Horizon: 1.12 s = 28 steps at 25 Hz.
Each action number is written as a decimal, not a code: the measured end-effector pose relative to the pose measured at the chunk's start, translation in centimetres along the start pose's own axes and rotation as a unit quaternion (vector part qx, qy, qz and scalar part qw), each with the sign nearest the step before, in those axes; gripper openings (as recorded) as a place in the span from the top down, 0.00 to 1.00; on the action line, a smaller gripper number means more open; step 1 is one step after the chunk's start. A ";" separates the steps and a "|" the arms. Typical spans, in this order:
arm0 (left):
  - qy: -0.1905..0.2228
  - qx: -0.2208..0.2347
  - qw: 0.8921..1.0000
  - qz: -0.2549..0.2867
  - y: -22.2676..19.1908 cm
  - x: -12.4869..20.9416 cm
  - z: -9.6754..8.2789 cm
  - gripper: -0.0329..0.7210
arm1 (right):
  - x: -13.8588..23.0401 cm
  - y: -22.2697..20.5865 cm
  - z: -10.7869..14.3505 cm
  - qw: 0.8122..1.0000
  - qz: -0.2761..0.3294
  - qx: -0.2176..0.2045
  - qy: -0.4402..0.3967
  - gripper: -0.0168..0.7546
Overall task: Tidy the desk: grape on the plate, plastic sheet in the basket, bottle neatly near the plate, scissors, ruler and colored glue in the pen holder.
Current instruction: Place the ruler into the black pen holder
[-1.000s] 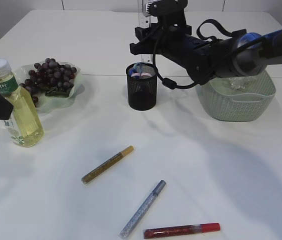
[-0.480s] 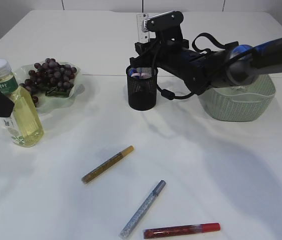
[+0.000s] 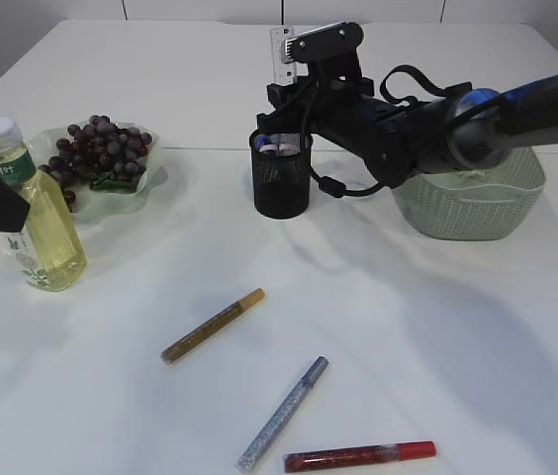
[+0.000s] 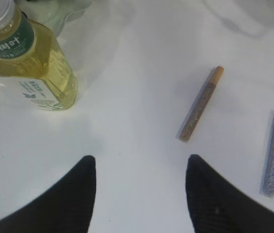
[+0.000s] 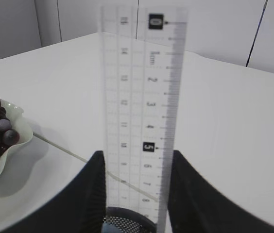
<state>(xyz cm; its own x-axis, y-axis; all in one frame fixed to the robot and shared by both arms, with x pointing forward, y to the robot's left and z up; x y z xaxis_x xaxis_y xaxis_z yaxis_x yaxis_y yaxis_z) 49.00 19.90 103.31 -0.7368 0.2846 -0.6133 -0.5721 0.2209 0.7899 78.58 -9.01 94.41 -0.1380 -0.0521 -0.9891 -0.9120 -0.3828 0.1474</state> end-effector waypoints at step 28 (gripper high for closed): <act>0.000 0.000 1.000 0.000 0.0 0.0 0.0 0.38 | -0.1 0.6 1.3 0.998 0.051 -0.005 -0.026 0.43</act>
<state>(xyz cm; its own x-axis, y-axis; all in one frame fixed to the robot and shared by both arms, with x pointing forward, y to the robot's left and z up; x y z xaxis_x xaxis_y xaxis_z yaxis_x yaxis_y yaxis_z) 49.01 19.89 103.31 -0.7364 0.2845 -0.6138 -0.5726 0.2211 0.7895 77.55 -8.02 94.60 -0.2499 -0.0427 -0.9673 -0.8886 -0.3867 0.2466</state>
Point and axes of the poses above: a point on each arm's last joint axis where the gripper is mounted, y pointing back along that axis away from the gripper, z along the wrist's bending axis when the last joint is at zero, x = y × z, the point moved 6 cm from there along -y, pointing out along that axis toward the gripper, and after that the axes turned 7 degrees about -y, right-handed, at the moved point
